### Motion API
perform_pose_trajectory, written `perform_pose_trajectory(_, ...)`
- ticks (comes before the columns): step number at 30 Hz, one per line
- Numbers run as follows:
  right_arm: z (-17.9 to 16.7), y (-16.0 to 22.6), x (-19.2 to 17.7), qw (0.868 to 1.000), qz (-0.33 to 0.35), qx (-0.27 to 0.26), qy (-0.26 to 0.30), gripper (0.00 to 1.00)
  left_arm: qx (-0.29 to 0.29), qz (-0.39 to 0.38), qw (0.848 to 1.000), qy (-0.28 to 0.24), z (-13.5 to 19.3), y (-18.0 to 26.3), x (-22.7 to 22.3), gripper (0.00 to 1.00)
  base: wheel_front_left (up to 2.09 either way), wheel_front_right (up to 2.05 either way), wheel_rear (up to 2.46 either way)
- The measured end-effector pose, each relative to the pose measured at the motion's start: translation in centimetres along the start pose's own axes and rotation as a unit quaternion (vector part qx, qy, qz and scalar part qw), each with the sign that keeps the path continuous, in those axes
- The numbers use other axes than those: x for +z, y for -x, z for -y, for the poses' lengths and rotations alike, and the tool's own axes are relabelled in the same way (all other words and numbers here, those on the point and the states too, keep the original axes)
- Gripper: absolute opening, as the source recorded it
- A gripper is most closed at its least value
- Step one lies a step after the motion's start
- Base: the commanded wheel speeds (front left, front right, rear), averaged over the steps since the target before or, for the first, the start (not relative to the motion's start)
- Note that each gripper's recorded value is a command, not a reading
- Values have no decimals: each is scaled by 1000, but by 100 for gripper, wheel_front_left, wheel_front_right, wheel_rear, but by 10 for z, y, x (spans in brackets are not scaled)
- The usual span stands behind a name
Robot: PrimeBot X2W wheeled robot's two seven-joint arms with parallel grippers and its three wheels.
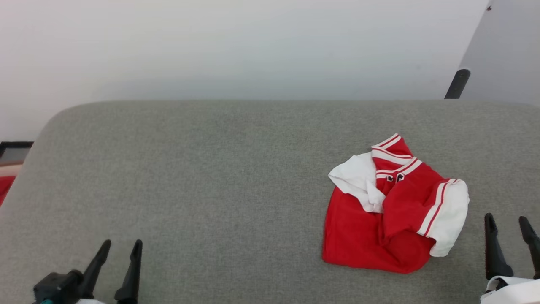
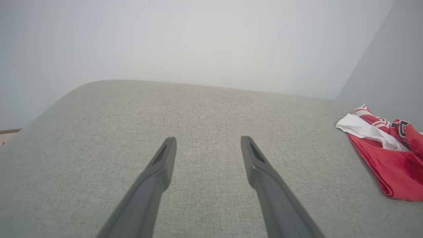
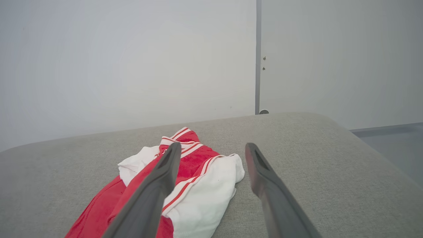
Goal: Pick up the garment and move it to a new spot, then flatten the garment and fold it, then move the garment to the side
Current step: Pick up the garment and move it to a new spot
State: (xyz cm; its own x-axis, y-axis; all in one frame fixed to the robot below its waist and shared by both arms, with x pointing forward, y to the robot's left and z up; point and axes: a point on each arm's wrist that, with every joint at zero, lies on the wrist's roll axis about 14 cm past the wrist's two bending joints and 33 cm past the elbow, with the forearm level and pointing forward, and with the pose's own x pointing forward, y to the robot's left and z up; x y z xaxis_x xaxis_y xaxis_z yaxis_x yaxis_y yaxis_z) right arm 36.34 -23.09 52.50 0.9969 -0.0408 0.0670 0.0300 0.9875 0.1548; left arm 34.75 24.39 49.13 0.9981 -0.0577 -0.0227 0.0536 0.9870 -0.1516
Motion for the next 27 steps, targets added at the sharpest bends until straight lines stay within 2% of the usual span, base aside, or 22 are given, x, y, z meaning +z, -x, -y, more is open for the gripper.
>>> perform_pose_trajectory(8,2,5,14,1000,20,-5,-10,100,-7,47,998,-38,6,7,24,100,0,0,0)
perform_pose_trajectory(17,-15,7,-4,1000,-2,12,-18,100,-1,41,999,-36,10,13,15,100,0,0,0)
perform_pose_trajectory(27,-20,5,-6,1000,-3,18,-16,100,0,35,999,-35,12,12,9,100,0,0,0)
